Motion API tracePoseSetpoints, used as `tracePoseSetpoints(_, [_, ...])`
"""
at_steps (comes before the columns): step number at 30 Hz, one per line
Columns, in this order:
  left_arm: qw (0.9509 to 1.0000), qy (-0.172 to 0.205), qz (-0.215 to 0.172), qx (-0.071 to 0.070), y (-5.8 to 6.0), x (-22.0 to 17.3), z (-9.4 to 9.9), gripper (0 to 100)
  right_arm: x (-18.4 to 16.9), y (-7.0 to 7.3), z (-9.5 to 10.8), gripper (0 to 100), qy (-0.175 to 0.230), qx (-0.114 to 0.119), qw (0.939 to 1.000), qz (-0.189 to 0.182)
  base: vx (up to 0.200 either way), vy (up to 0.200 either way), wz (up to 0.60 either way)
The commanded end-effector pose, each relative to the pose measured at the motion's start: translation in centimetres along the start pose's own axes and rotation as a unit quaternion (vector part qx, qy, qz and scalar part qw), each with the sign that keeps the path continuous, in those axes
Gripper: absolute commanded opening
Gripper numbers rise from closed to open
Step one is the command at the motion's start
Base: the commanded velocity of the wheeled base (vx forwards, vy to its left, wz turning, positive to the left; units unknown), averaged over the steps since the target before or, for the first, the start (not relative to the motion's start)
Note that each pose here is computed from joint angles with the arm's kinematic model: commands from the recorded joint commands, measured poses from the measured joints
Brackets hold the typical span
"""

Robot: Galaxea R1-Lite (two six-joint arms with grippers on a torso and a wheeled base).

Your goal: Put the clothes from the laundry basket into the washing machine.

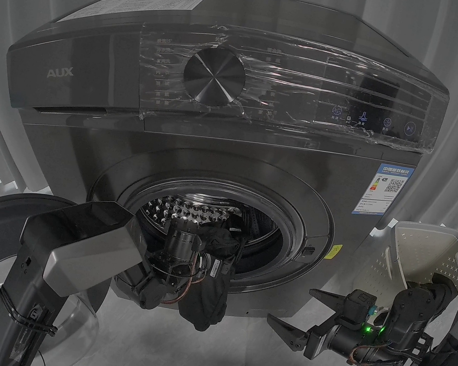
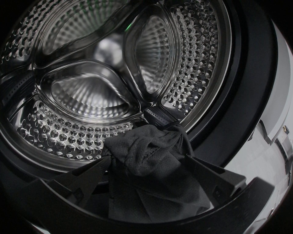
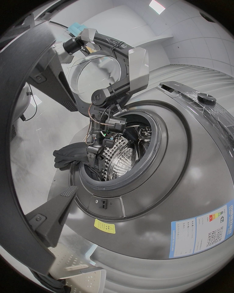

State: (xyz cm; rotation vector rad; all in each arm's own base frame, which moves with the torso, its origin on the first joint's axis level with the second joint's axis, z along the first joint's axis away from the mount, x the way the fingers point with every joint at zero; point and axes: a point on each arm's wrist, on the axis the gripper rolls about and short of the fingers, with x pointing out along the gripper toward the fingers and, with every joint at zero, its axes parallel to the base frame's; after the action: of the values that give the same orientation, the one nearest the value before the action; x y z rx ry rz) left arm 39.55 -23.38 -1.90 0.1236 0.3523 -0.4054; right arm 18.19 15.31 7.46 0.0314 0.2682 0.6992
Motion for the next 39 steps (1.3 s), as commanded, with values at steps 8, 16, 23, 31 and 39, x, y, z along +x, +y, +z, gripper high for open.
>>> tracePoseSetpoints(8, [1.0000,-0.006,0.001,-0.002,-0.2,1.6,-0.8,0,0.1,0.1,0.1,100,-0.004,-0.001,1.0000,0.002,0.000,0.000,0.00])
tracePoseSetpoints(16, [0.9944,-0.086,0.034,-0.052,0.3,2.8,3.3,0,0.0,0.1,0.3,100,-0.008,-0.001,1.0000,0.003,0.000,0.000,0.00])
tracePoseSetpoints(23, [0.9785,-0.169,0.085,-0.083,2.0,4.6,7.0,0,0.0,0.1,0.3,100,-0.008,-0.001,1.0000,0.004,0.000,0.000,0.00])
tracePoseSetpoints(31, [0.9729,-0.187,0.097,-0.095,2.4,5.4,7.1,100,0.0,0.1,0.4,100,-0.010,-0.002,0.9999,0.003,0.000,0.000,0.00])
tracePoseSetpoints(39, [0.9894,-0.102,0.067,-0.079,1.0,2.0,5.9,100,0.1,0.1,0.2,100,-0.006,-0.001,1.0000,0.003,0.000,0.000,0.00])
